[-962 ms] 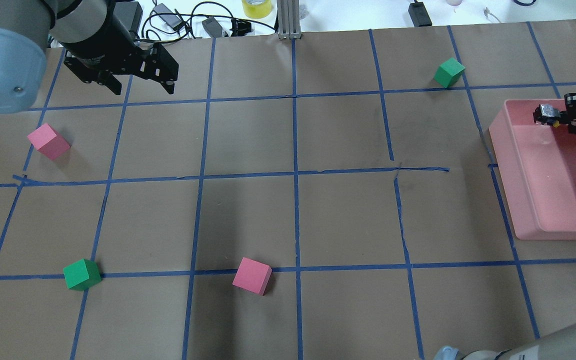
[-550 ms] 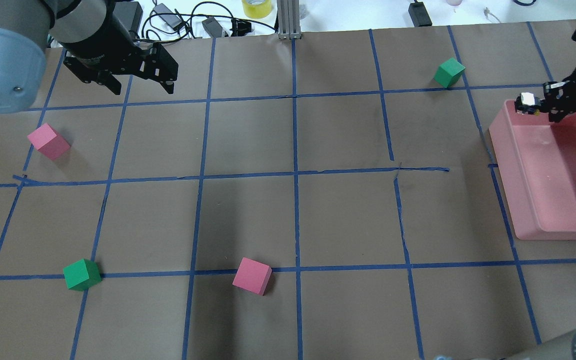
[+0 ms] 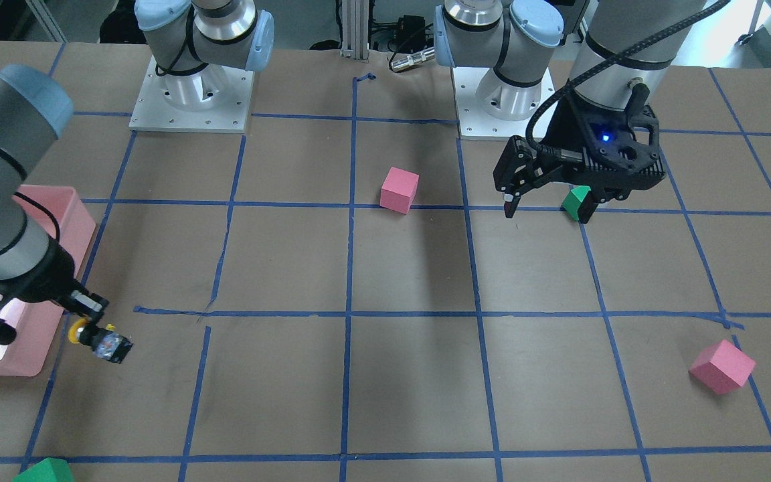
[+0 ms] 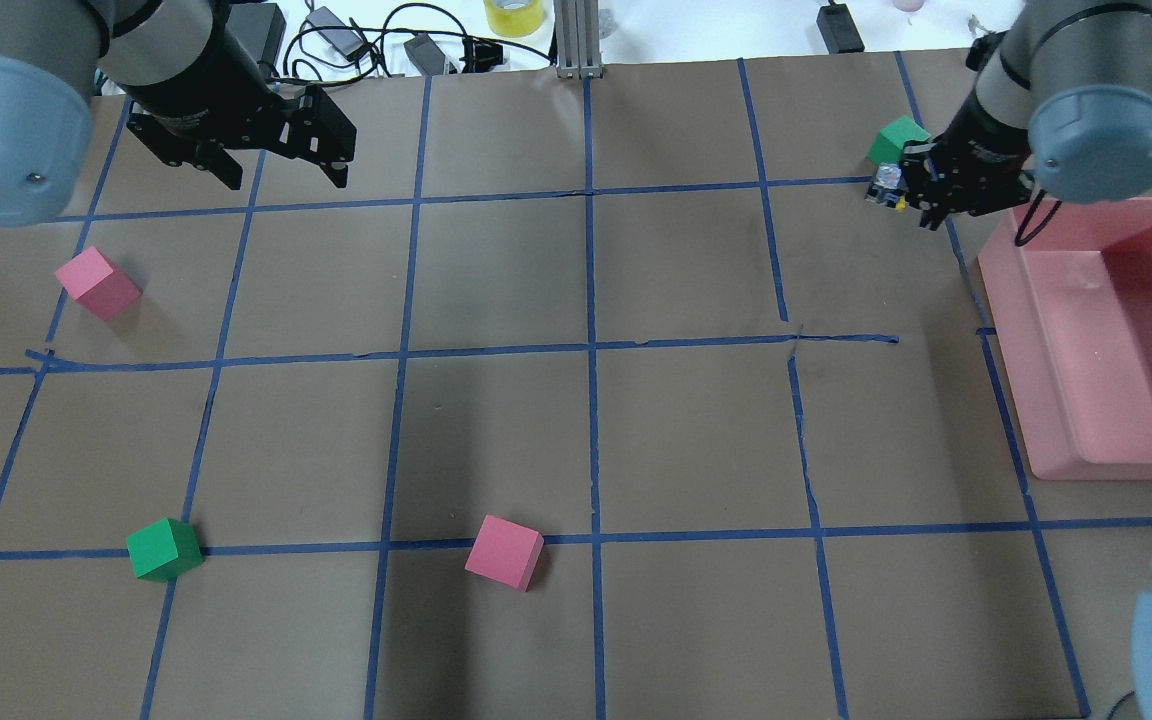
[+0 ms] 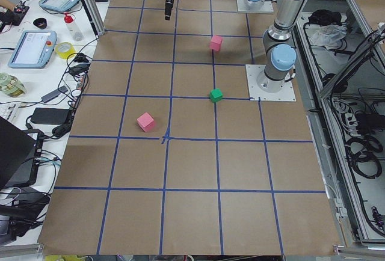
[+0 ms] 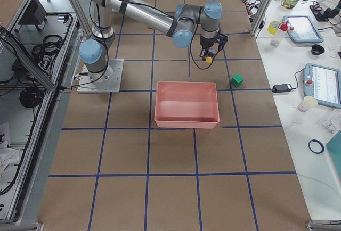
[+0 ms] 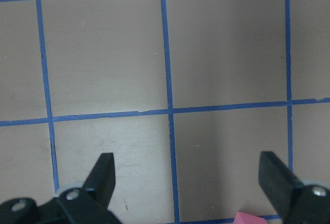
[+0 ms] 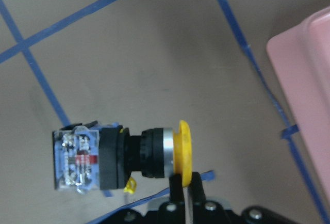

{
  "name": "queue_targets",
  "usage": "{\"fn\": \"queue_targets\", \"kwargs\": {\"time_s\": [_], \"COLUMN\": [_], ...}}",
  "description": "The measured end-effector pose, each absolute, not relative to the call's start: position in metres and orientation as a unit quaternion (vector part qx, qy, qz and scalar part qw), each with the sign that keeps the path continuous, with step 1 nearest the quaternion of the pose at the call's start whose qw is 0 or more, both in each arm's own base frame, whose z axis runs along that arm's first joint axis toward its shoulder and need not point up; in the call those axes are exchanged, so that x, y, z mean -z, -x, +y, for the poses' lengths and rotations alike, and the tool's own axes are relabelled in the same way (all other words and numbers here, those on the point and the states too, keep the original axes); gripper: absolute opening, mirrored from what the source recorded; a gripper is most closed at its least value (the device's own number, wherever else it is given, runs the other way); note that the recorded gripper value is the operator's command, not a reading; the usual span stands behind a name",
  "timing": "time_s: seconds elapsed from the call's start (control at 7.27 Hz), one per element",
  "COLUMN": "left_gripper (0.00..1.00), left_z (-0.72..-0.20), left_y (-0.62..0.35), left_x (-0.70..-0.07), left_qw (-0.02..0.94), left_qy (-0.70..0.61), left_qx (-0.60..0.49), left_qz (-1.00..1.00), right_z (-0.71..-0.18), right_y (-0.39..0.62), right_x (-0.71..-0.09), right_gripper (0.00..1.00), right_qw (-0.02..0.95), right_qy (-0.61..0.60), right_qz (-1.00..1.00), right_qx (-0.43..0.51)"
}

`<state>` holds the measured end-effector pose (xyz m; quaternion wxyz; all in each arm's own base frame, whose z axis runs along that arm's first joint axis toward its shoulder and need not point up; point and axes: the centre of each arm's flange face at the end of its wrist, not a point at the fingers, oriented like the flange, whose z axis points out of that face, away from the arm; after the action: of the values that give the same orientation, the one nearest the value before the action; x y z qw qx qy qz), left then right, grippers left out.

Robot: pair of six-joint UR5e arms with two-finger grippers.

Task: Align button upright
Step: 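Carry the button with the right gripper toward the table center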

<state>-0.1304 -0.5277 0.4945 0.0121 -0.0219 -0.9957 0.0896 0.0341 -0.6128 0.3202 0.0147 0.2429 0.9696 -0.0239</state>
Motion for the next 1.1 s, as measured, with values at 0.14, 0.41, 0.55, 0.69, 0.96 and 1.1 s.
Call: {"fn": "queue_targets", "kwargs": {"time_s": [0.14,0.41,0.55,0.69,0.96,1.1], "left_gripper": [1.0,1.0,1.0,1.0,1.0,1.0], "left_z": [-0.528,-0.529,-0.529,-0.529,-0.529,-0.529], "left_y": [0.128,0.126,0.126,0.126,0.126,0.126], "left_x": [-0.495,-0.495,-0.495,-0.495,-0.495,-0.495], "left_qw": [0.012,0.012,0.012,0.012,0.012,0.012], "left_qy": [0.02,0.019,0.019,0.018,0.018,0.019], "left_qx": [-0.09,-0.09,-0.09,-0.09,-0.09,-0.09], "left_qz": [-0.996,-0.996,-0.996,-0.996,-0.996,-0.996], "right_z": [-0.616,-0.618,-0.619,-0.621,-0.623,-0.621], "right_y": [-0.088,-0.18,-0.218,-0.253,-0.308,-0.328], "right_x": [-0.309,-0.285,-0.275,-0.267,-0.247,-0.239], "right_gripper": [0.0,0.0,0.0,0.0,0.0,0.0], "right_qw": [0.028,0.044,0.047,0.05,0.05,0.049], "right_qy": [-0.279,-0.364,-0.402,-0.433,-0.487,-0.509], "right_qz": [0.959,0.93,0.914,0.9,0.872,0.859], "right_qx": [0.028,0.029,0.025,0.021,0.012,0.007]}}
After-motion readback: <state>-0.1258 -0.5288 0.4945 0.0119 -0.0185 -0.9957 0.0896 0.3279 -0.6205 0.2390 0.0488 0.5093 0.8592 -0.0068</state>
